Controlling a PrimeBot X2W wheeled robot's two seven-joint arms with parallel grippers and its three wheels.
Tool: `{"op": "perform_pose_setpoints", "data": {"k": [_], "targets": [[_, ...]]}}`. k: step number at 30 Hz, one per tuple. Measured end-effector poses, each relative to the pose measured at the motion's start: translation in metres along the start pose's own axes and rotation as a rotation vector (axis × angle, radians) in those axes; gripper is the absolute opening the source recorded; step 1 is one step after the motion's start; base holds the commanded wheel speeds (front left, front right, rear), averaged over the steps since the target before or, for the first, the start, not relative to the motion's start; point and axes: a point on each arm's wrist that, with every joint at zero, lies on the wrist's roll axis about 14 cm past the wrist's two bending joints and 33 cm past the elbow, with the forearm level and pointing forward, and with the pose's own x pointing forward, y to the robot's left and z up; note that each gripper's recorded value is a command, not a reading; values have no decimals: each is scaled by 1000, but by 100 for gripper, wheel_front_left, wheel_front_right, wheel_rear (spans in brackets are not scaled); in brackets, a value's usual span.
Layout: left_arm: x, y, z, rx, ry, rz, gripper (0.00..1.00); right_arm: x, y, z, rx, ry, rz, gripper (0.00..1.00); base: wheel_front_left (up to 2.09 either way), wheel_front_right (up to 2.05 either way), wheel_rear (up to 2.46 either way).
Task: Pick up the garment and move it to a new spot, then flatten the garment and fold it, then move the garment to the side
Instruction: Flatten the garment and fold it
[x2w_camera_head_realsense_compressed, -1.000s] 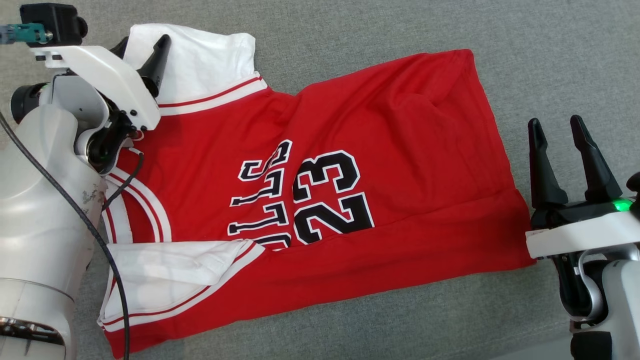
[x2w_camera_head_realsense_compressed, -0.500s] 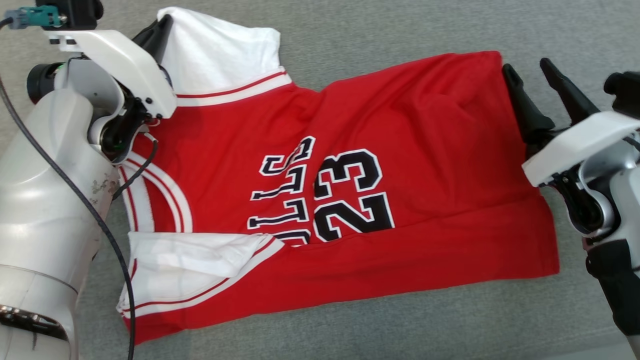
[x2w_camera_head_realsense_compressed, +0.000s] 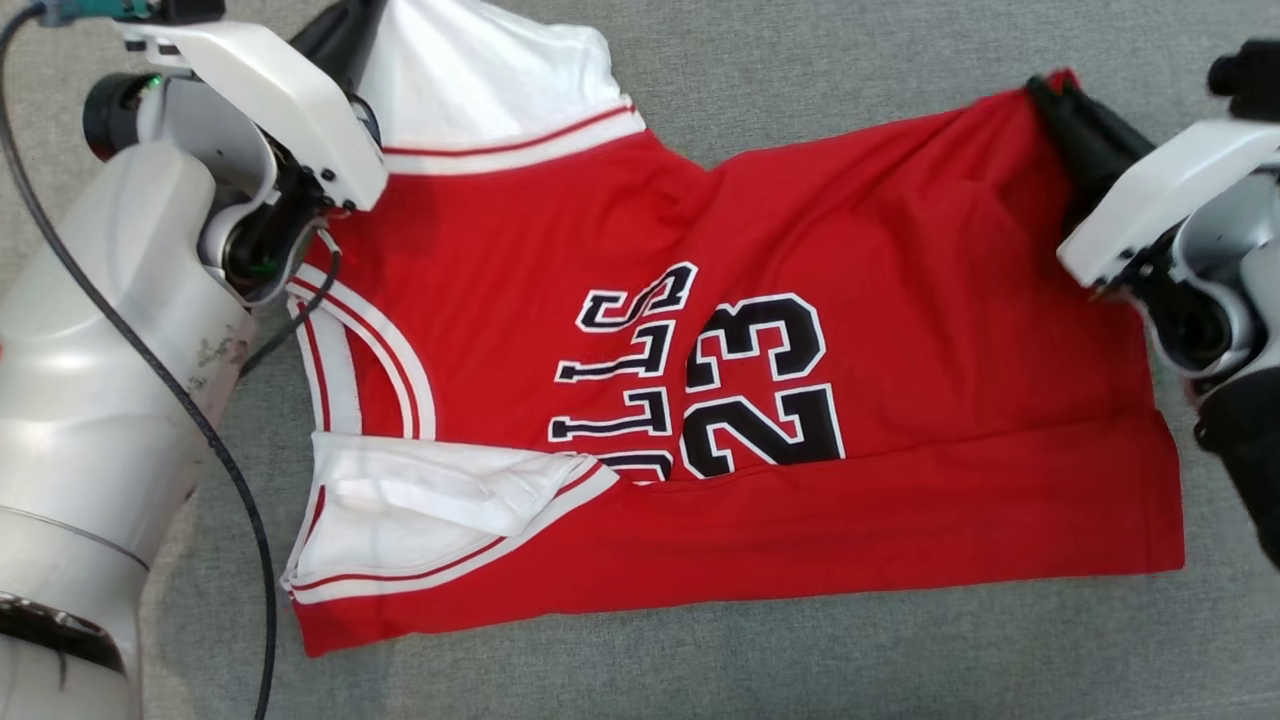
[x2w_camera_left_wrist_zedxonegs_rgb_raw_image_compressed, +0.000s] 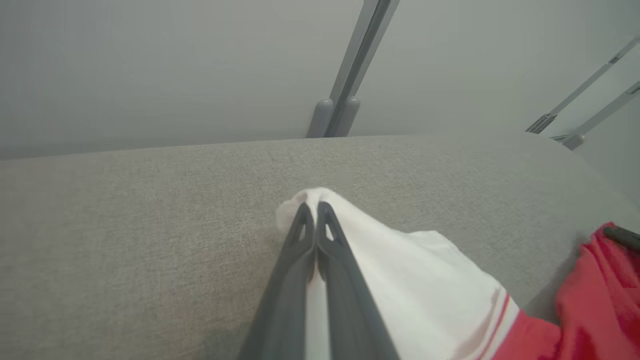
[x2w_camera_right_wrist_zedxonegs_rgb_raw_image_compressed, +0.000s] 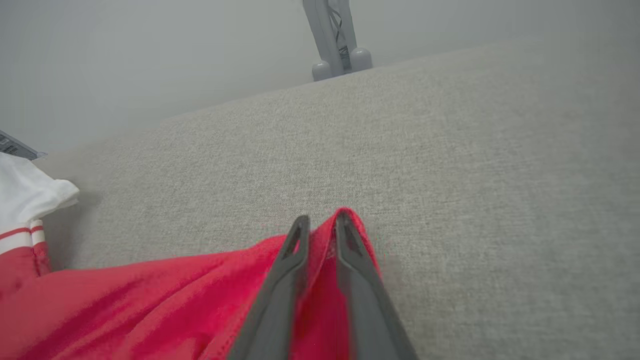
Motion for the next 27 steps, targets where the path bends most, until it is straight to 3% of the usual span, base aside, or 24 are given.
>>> {"op": "perform_pose_setpoints", "data": {"k": [12,20,27], "targets": [[-15,0,63,18,-197,-26,0,0,7,52,35,-91,57,0,0,0,0],[-33,-11,74,-69,-308,-103,0,-14,9,38,100,-50,106,0,0,0,0],[-78,-13,46,-158,-322,-161,0,-45,-5,12,188,7,110,0,0,0,0]]}}
